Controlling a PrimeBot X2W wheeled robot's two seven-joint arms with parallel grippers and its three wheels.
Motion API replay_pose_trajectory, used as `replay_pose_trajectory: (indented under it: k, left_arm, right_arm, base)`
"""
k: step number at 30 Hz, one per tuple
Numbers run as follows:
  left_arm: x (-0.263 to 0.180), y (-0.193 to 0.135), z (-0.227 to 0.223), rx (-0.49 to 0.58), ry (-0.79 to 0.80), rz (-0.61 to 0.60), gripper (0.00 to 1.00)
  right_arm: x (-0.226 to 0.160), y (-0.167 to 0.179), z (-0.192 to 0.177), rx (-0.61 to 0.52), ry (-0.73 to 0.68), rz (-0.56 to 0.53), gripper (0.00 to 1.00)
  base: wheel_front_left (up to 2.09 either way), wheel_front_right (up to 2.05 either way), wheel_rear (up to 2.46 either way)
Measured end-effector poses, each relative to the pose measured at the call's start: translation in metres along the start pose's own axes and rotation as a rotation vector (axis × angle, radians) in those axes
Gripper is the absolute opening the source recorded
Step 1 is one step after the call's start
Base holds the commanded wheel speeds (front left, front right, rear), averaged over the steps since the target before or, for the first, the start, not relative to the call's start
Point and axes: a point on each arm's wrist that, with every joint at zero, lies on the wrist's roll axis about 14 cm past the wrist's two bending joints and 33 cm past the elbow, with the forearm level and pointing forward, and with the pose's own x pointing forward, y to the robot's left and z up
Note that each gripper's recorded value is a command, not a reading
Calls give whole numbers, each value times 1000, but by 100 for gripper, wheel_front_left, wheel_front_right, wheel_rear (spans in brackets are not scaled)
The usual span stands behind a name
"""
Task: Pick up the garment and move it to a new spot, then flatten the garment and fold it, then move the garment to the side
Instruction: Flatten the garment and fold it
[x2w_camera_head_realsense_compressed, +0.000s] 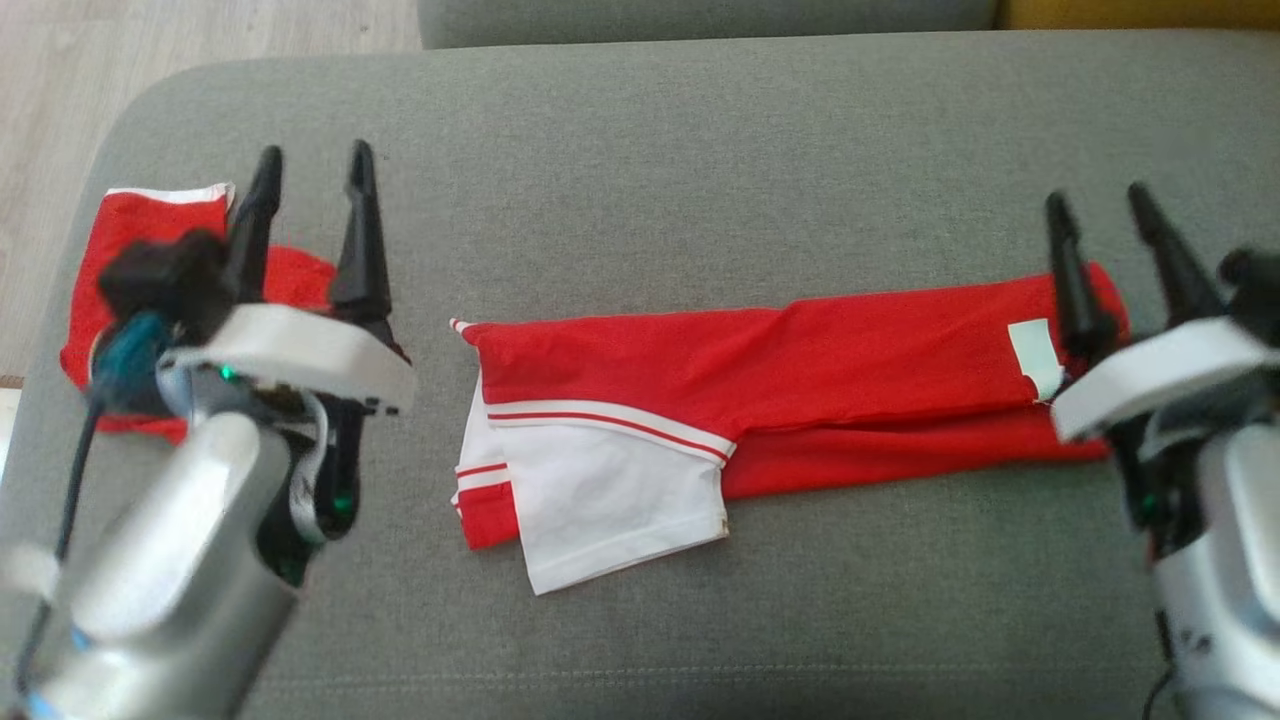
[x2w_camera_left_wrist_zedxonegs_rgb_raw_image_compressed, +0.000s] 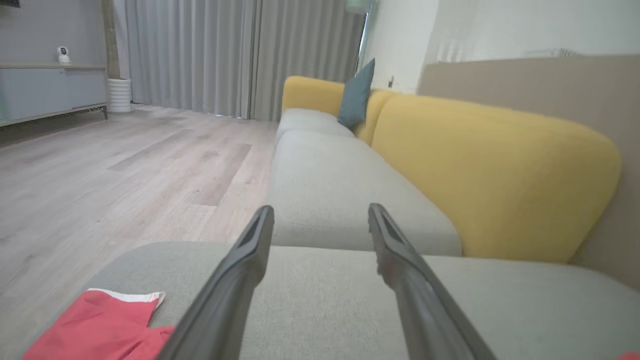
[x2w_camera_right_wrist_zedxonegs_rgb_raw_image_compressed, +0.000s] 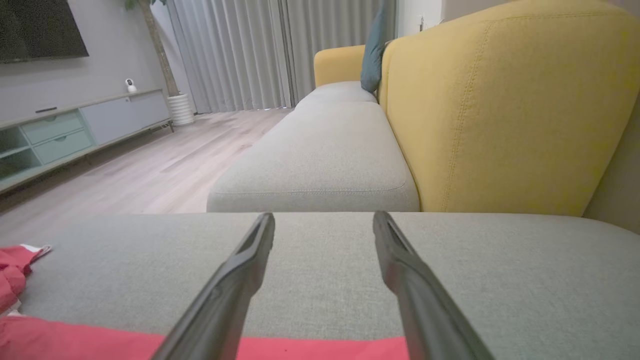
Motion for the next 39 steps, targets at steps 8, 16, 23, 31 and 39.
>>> replay_pose_trajectory:
  k: [8, 16, 23, 31, 39]
  left_arm:
    - [-49, 6, -38, -67, 38, 104, 100]
    - [-49, 9, -49, -61, 43, 84, 100]
    - [-48, 8, -73, -66, 94, 64, 100]
    - [-43, 12, -83, -64, 112, 63, 100]
    - [-33, 19, -83, -51, 99, 69, 100]
  right_arm:
    - [-19, 11, -50, 1, 27, -32, 100]
    - [-33, -53, -90, 26, 158, -263, 100]
    - [-28, -77, -124, 50, 343, -368, 100]
    - [-30, -74, -157, 78, 515, -373, 100]
    - [-21, -67, -162, 77, 557, -347, 84]
  base:
    - [0, 0, 0]
    - [0, 0, 0]
    - [0, 0, 0]
    - [0, 0, 0]
    - [0, 0, 0]
